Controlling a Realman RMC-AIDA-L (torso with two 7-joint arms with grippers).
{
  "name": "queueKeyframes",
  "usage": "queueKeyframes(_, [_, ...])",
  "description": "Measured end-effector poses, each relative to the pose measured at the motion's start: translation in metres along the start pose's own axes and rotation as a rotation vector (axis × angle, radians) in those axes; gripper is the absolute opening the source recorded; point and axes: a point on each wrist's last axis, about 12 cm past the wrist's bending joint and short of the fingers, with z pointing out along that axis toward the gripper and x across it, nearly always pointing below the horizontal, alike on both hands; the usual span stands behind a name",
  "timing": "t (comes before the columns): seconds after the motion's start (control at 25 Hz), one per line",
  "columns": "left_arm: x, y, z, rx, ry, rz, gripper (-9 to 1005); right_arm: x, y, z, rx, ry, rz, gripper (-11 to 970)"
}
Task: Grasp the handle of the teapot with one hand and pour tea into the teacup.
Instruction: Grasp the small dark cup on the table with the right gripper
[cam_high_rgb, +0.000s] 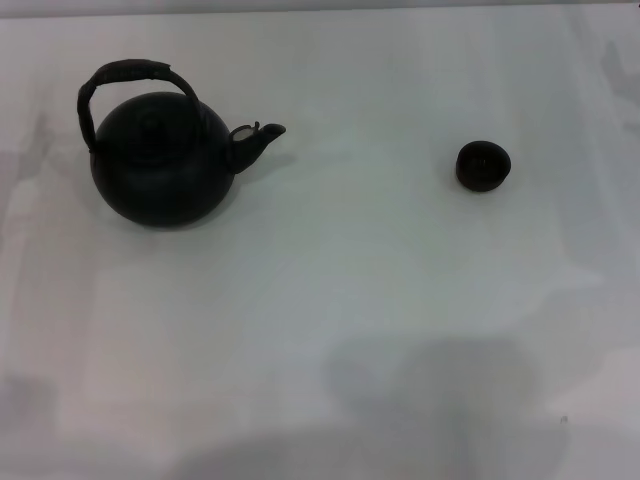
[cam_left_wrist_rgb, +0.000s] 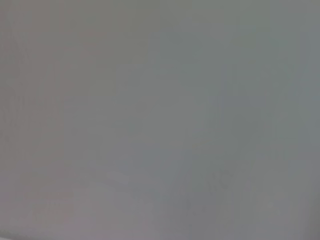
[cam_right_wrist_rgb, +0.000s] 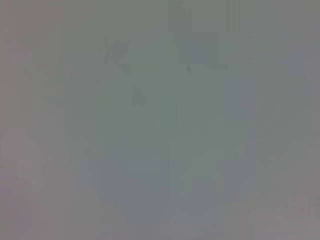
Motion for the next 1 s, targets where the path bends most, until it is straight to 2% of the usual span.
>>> queueKeyframes(0.72, [-0.0004,-0.0013,0.0013,0.004,-0.001,0.011,888,0.0011,0.0002,0.0000,-0.001,0.010,0.000,844])
queueKeyframes(1.0, [0.0004,-0.0010,0.0002,0.002,0.000,0.011,887,0.0006,0.0047,0.0008,-0.050,0.019,0.053,843])
